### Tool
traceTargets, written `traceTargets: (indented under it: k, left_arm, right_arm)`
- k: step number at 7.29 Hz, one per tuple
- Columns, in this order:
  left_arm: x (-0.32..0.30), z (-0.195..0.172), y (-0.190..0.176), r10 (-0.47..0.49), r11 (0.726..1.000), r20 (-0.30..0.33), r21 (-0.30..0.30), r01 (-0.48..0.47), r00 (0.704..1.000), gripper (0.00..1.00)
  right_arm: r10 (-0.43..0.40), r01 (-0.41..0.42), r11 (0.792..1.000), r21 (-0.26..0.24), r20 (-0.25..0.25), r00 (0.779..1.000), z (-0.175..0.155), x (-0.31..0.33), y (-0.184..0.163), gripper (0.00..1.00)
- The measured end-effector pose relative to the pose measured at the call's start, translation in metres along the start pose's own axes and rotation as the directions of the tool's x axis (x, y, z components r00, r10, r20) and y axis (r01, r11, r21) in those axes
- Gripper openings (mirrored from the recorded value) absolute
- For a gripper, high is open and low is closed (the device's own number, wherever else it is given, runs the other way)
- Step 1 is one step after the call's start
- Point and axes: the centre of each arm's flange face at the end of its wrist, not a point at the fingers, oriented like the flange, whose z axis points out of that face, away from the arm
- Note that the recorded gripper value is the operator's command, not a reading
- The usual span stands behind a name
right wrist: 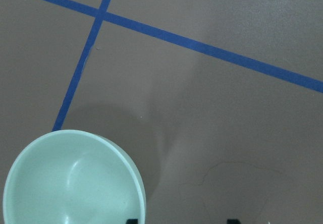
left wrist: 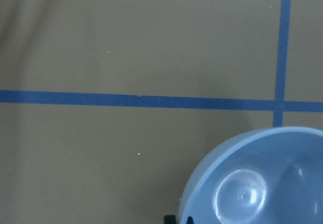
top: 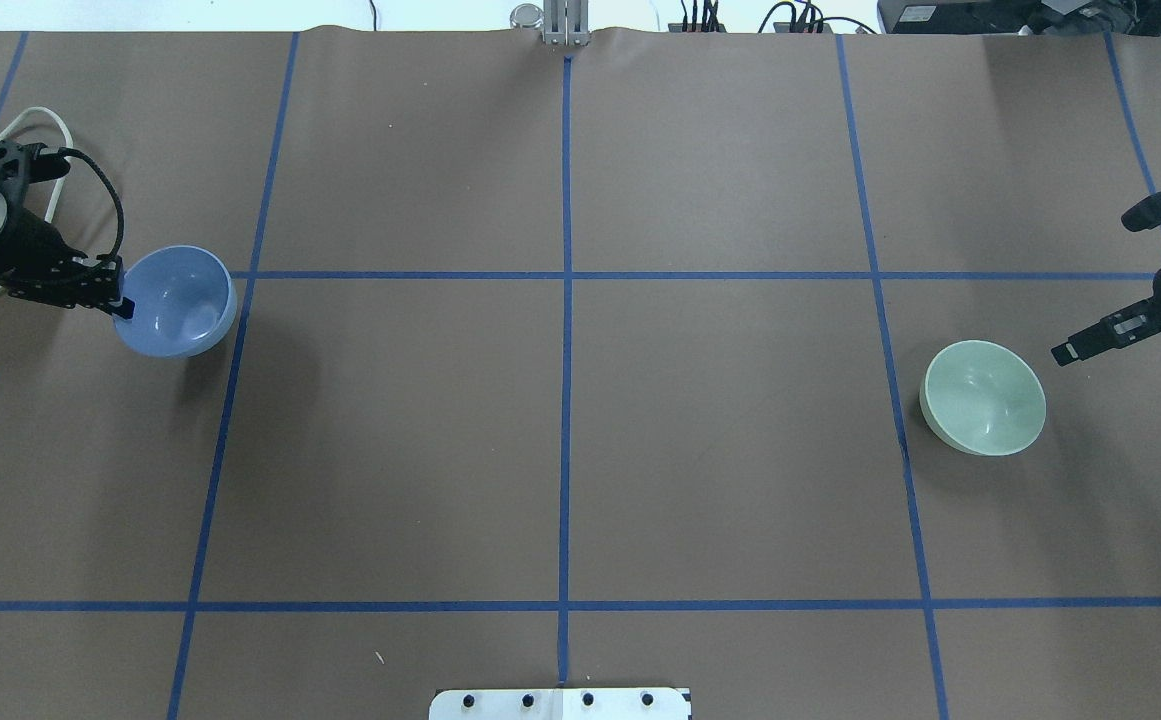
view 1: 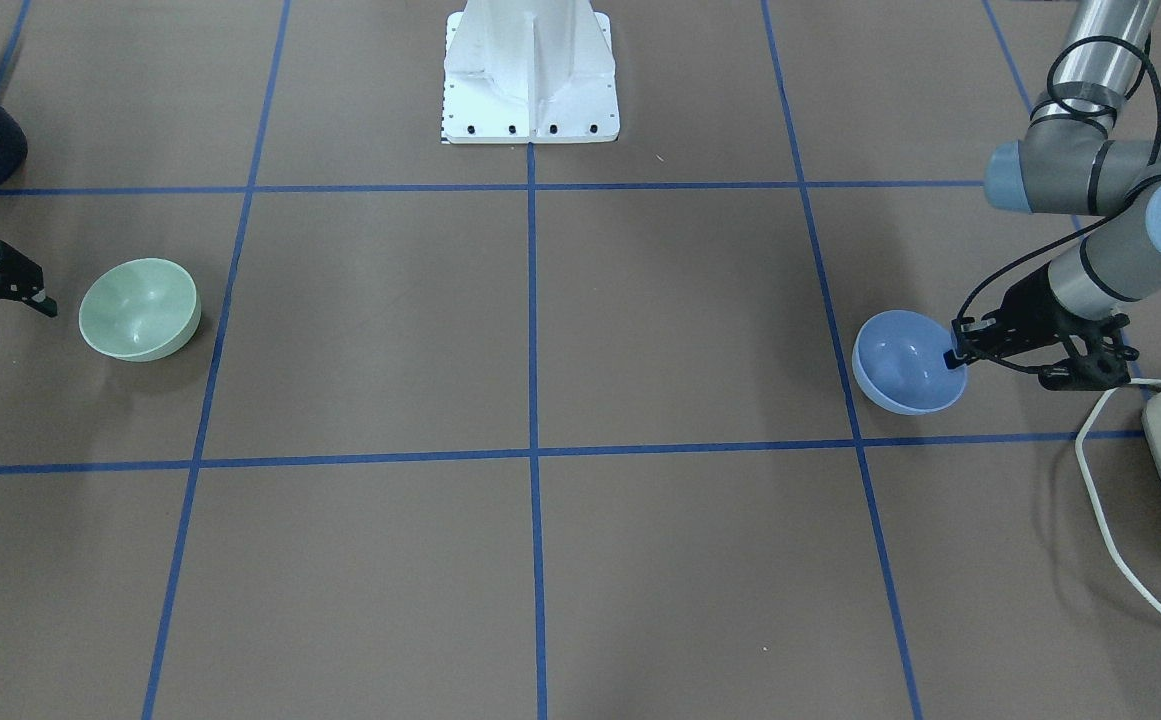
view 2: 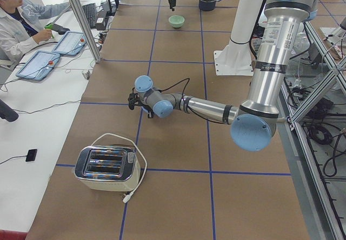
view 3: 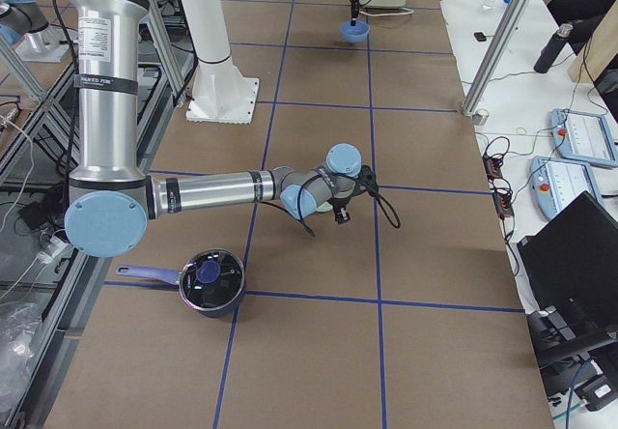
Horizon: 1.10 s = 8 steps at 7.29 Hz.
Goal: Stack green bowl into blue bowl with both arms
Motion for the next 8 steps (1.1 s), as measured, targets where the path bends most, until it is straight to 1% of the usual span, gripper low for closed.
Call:
traceTargets:
  k: [2,3,4,6,7,8]
  left_arm:
    - [0.028,-0.017,0.001,-0.046,0.999,-0.019,0.013,0.046,0.999,0.00]
    - [0.053,-0.026,0.002,-0.078,0.997,-0.026,0.013,0.078,0.997,0.00]
    - [0.084,-0.028,0.009,-0.108,0.994,-0.030,0.005,0.108,0.994,0.00]
    - [0.152,-0.011,0.041,-0.154,0.988,-0.031,-0.007,0.154,0.988,0.00]
    - [0.191,-0.005,0.051,-0.183,0.983,-0.030,-0.021,0.183,0.983,0.00]
    - [0.230,-0.003,0.059,-0.207,0.978,-0.021,-0.029,0.206,0.978,0.00]
  right_arm:
    - [-0.017,0.017,1.000,-0.010,-0.003,1.000,0.009,-0.006,0.002,0.82]
    - [-0.033,0.033,0.999,-0.019,0.003,0.999,0.018,-0.014,0.004,0.80]
    - [-0.051,0.051,0.998,-0.028,0.008,0.999,0.032,-0.025,0.006,0.80]
    - [-0.081,0.081,0.996,-0.031,0.012,0.997,0.061,-0.034,0.014,0.79]
    - [-0.089,0.090,0.996,-0.030,0.015,0.996,0.066,-0.035,0.016,0.73]
    - [-0.094,0.095,0.995,-0.028,0.019,0.995,0.067,-0.036,0.017,0.62]
